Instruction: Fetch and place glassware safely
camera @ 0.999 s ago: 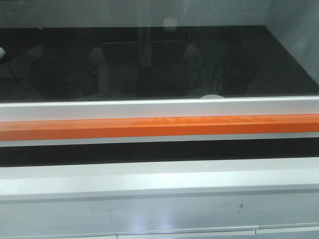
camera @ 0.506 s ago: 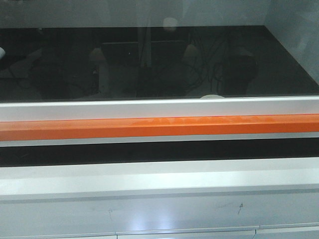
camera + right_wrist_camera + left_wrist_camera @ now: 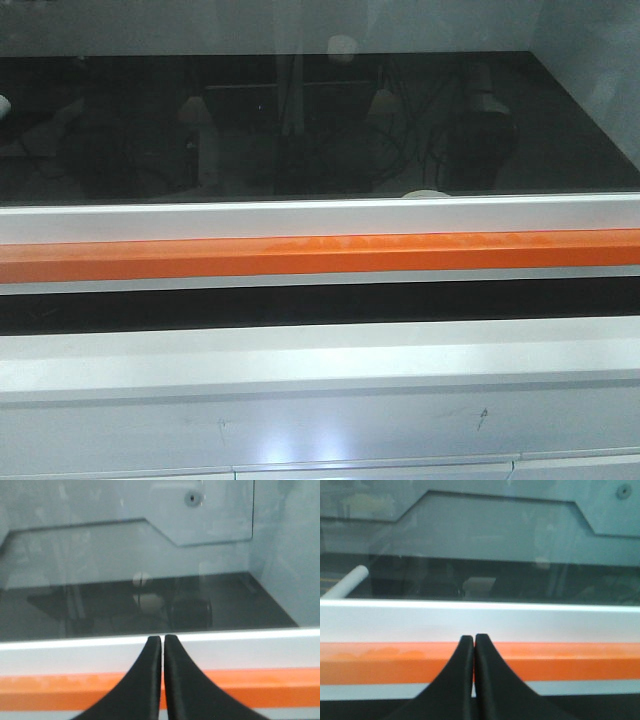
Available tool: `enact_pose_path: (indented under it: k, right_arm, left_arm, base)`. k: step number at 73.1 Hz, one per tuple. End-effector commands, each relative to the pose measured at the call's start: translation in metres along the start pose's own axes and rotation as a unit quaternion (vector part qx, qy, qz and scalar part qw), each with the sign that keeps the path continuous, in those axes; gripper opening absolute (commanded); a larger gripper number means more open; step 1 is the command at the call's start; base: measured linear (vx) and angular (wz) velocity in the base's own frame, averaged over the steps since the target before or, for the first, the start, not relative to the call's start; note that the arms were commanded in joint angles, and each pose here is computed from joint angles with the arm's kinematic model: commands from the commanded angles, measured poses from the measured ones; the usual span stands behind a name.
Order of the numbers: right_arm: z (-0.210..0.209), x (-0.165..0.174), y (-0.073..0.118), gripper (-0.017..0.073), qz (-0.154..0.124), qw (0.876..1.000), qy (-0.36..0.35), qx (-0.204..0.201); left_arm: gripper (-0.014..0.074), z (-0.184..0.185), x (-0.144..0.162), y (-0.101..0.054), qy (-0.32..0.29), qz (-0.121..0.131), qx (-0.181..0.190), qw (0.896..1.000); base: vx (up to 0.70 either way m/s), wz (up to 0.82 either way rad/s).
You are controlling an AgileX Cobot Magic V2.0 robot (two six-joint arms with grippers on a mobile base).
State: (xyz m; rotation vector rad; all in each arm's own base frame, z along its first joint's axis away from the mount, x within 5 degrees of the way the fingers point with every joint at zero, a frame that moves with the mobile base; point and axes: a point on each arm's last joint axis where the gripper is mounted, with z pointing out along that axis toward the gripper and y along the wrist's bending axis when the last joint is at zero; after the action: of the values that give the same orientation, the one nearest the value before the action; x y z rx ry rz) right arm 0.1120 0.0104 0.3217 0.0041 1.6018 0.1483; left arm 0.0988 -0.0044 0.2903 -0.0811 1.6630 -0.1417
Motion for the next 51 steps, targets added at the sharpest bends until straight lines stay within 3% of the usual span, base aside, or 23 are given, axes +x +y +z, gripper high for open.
enact_pose_path:
  k: [1, 5, 19, 51]
  right_arm:
    - [0.007, -0.002, 0.002, -0.0003, -0.033, 0.999, -0.033, -0.011]
    - [0.009, 0.012, 0.004, -0.0001, -0.047, 0.998, -0.039, -0.025]
    - [0.015, 0.057, 0.007, -0.0001, -0.038, 0.997, -0.036, -0.052]
    - [0.059, 0.085, 0.009, -0.0001, -0.038, 0.998, -0.012, -0.054]
  left_arm:
    - [-0.0007, 0.007, -0.007, -0.001, -0.024, 0.007, 0.004, 1.000]
    - [-0.0007, 0.012, 0.006, 0.001, -0.016, 0.009, 0.003, 1.000]
    - [-0.0007, 0.020, 0.033, 0.004, -0.018, 0.008, 0.003, 1.000]
    - [-0.0007, 0.050, 0.047, 0.007, 0.008, 0.009, 0.000, 1.000]
  base:
    - [0.00, 0.00]
    - [0.00, 0.00]
    - [0.00, 0.00]
    - [0.00, 0.00]
